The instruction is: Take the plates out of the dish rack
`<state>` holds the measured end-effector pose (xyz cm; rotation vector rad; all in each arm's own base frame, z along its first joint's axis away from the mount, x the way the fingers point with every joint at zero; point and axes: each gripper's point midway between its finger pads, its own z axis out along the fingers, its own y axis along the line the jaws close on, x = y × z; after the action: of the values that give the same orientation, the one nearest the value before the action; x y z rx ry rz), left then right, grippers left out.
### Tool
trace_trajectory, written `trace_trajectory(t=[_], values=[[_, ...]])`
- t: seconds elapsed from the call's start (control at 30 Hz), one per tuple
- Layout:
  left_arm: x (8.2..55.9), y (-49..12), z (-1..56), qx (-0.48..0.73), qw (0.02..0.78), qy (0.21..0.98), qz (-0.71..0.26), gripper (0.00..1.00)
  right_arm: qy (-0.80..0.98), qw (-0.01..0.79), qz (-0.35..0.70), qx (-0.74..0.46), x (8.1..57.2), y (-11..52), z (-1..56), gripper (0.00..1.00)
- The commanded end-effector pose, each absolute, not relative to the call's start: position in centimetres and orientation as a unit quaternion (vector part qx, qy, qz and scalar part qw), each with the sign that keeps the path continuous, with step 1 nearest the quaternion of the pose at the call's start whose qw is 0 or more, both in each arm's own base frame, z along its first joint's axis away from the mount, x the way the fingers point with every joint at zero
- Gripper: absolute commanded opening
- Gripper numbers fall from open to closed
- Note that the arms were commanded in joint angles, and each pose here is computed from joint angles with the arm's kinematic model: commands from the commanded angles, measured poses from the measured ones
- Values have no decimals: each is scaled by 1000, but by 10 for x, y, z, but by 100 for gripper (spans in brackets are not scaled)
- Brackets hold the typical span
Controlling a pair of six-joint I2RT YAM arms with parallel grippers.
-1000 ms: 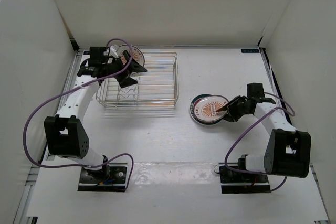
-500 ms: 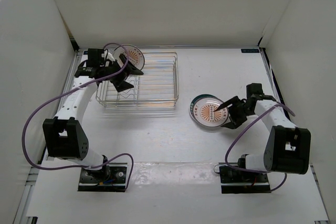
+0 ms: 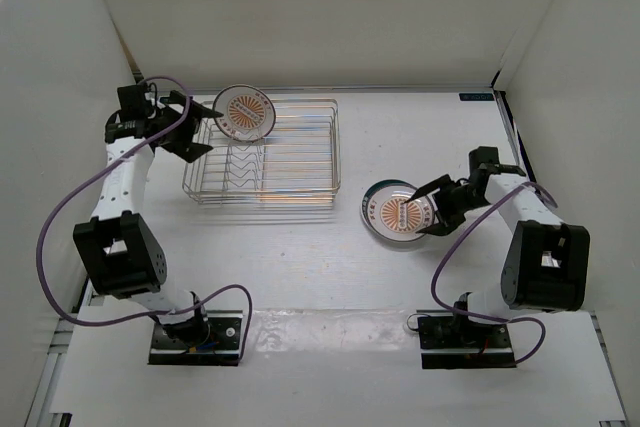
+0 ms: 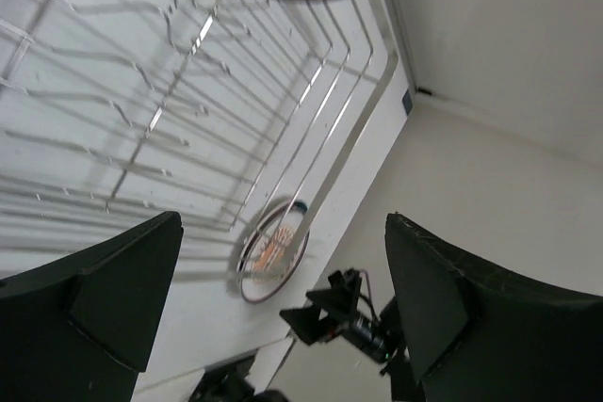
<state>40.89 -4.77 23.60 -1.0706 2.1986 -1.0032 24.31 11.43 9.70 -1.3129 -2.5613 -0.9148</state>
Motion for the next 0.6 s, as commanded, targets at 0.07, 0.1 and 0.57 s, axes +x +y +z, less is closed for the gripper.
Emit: trace_trajectory(t=[0.07,0.1,0.57], values=[[471,-7,270,-368,360,757,-403,100,-839,-18,-373,-397,285,120,146,79],[488,0,262,-345,382,760,-397,100,-837,-22,-379,-394,288,121,149,79],[569,-14,257,102,540,794,-261,80,-832,-102,-415,-354,338,105,187,78]])
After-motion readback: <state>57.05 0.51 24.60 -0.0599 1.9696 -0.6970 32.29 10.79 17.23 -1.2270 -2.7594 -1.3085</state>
